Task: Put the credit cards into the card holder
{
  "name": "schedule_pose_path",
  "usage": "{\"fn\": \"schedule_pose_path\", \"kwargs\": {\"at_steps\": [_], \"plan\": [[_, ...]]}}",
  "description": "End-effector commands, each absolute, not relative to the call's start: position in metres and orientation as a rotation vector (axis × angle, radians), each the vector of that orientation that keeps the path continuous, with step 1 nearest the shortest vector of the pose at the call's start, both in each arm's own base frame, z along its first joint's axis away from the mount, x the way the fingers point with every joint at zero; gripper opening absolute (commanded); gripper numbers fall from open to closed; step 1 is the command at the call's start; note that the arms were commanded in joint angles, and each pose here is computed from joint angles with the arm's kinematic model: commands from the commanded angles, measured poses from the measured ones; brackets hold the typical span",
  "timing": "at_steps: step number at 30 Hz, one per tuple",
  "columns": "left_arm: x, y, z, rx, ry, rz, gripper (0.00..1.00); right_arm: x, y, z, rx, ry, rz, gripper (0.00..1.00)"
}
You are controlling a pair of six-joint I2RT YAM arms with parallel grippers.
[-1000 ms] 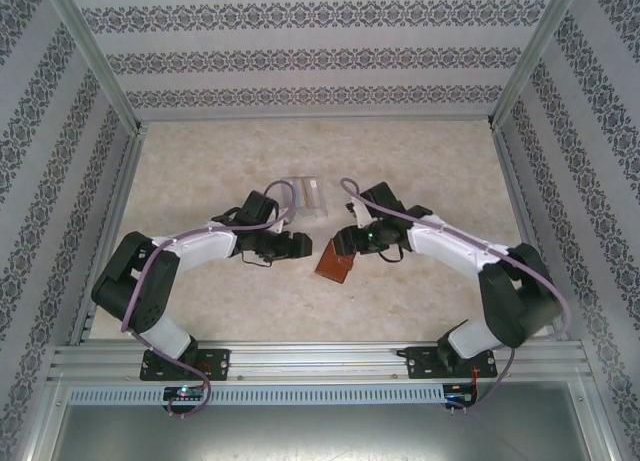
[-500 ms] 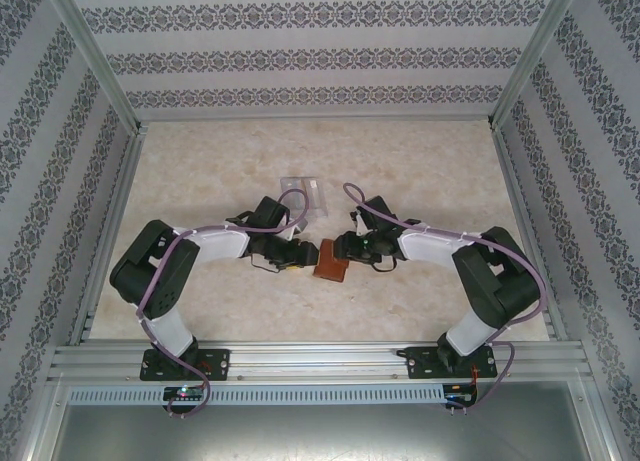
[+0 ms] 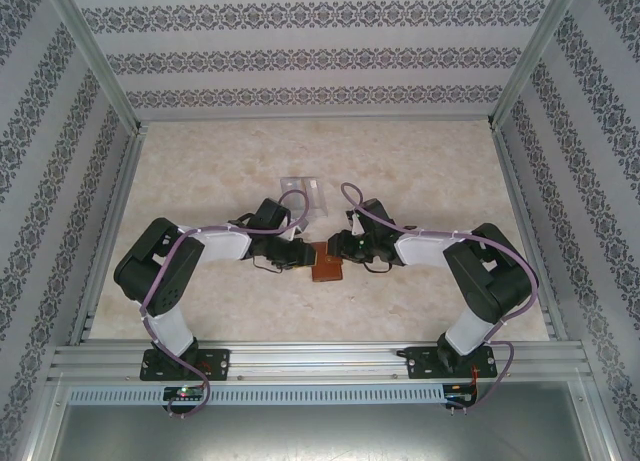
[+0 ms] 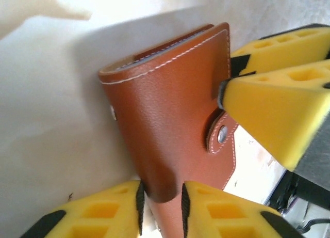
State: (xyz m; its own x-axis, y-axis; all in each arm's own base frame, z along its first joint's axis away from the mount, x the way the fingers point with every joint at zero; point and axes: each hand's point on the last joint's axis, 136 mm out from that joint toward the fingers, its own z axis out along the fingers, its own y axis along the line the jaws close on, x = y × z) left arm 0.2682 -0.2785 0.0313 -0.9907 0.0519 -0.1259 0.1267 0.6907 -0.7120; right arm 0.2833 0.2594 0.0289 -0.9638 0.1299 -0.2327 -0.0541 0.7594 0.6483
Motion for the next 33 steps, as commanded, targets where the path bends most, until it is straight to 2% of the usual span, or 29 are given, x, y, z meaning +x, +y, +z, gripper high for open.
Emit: {"fn": "schedule_pose_path", "kwargs": {"at_steps": [1, 3, 4, 6, 10, 17, 22, 30, 33], "plan": [[0.275, -0.289, 0.036, 0.171, 2.742, -1.221, 0.24, 0.273, 0.270, 0.028, 0.058, 2.697, 1.087, 0.38], [0.277, -0.287, 0.034, 0.150, 2.746, -1.200, 0.27, 0.271, 0.272, 0.029, 0.058, 2.692, 1.108, 0.38], [0.279, -0.284, 0.032, 0.137, 2.750, -1.172, 0.38, 0.270, 0.271, 0.029, 0.053, 2.693, 1.103, 0.37], [0.279, -0.277, 0.029, 0.114, 2.774, -1.103, 0.50, 0.269, 0.268, 0.027, 0.057, 2.694, 1.085, 0.37], [0.281, -0.260, 0.028, 0.063, 2.779, -0.964, 0.52, 0.266, 0.268, 0.026, 0.057, 2.700, 1.084, 0.36], [0.283, -0.265, 0.021, 0.036, 2.774, -1.008, 0.36, 0.266, 0.273, 0.025, 0.089, 2.686, 1.136, 0.34], [0.283, -0.281, 0.027, 0.062, 2.752, -1.141, 0.26, 0.267, 0.278, 0.026, 0.120, 2.674, 1.187, 0.33], [0.284, -0.285, 0.041, 0.086, 2.719, -1.182, 0.15, 0.266, 0.283, 0.025, 0.129, 2.664, 1.231, 0.33], [0.284, -0.286, 0.053, 0.089, 2.678, -1.210, 0.03, 0.266, 0.283, 0.023, 0.123, 2.666, 1.221, 0.33]]}}
